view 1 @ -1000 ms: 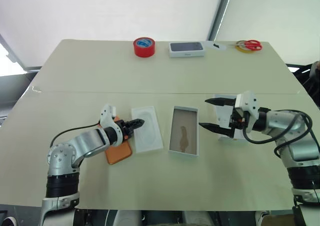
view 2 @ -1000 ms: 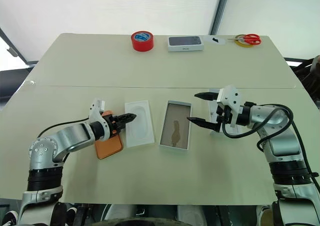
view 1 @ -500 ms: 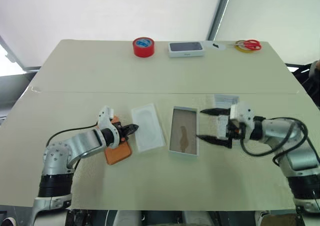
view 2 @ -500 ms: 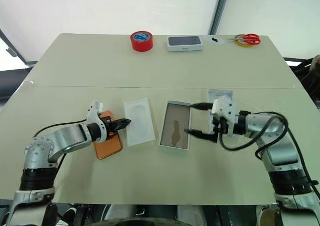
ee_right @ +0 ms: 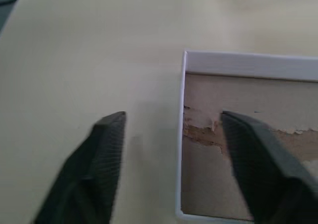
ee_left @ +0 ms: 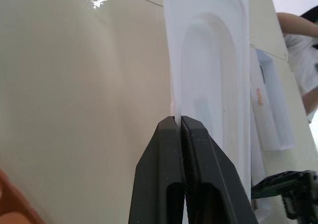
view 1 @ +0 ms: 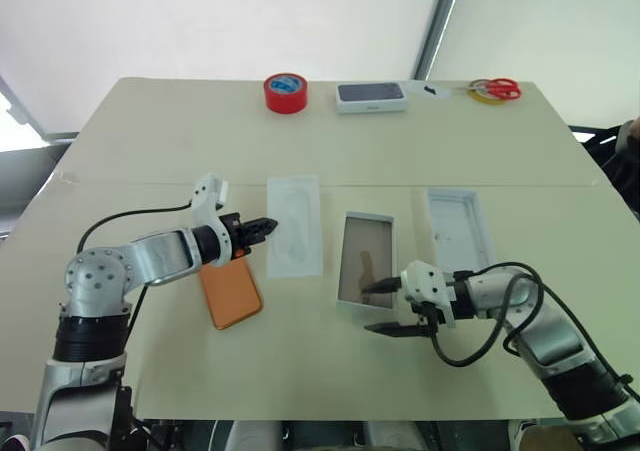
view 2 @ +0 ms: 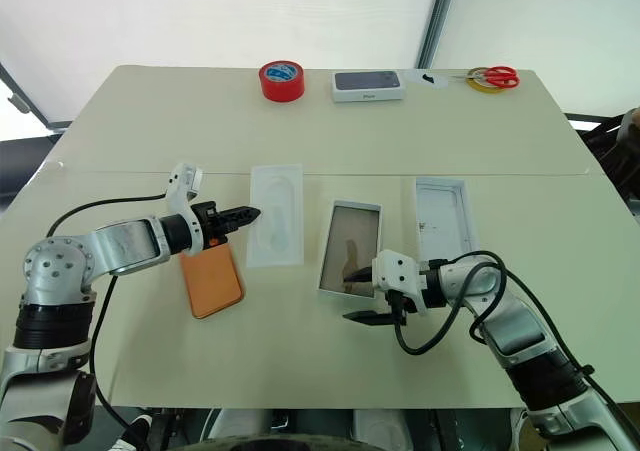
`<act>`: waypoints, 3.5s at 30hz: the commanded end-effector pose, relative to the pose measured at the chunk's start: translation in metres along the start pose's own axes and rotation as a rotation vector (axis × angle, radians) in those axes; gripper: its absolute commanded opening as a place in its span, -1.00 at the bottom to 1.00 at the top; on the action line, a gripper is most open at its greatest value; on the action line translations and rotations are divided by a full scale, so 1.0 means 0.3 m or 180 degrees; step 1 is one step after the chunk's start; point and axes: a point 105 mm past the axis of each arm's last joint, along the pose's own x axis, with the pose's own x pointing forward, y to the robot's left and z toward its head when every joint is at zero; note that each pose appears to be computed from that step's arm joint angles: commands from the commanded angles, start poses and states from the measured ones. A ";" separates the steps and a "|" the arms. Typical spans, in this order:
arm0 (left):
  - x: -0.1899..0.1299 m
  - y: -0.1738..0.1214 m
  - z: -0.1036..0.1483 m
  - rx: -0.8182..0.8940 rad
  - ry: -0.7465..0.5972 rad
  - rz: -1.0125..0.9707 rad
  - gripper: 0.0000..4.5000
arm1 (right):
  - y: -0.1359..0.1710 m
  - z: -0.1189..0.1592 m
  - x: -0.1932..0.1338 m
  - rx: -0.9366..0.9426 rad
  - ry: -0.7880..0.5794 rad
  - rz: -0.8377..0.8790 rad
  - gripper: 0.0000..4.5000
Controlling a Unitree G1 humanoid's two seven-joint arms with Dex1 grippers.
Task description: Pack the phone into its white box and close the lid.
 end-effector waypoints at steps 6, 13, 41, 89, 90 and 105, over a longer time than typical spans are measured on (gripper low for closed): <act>-0.013 -0.050 0.076 0.0011 -0.0424 -0.0178 -1.00 | -0.034 0.052 0.024 -0.0284 -0.0138 -0.0065 -0.99; 0.007 -0.086 0.070 -0.0040 -0.0360 -0.0340 -1.00 | -0.115 0.106 0.062 -0.0597 -0.0137 -0.0224 -0.99; 0.187 -0.111 -0.108 -0.0370 0.0145 -0.0279 -1.00 | -0.282 0.068 -0.264 0.0086 -0.0376 -0.1266 0.03; -0.274 0.069 -0.016 0.2354 -0.0734 -0.0561 0.30 | -0.280 0.099 0.128 -0.1419 0.0445 -0.0594 -0.98; -0.279 0.074 -0.024 0.2267 -0.0703 -0.0545 0.30 | -0.277 0.099 0.130 -0.1436 0.0446 -0.0577 -0.98; -0.444 0.246 -0.040 0.0358 -0.0863 0.0490 0.30 | -0.350 0.433 0.205 -0.1114 -0.0604 -0.0932 -0.98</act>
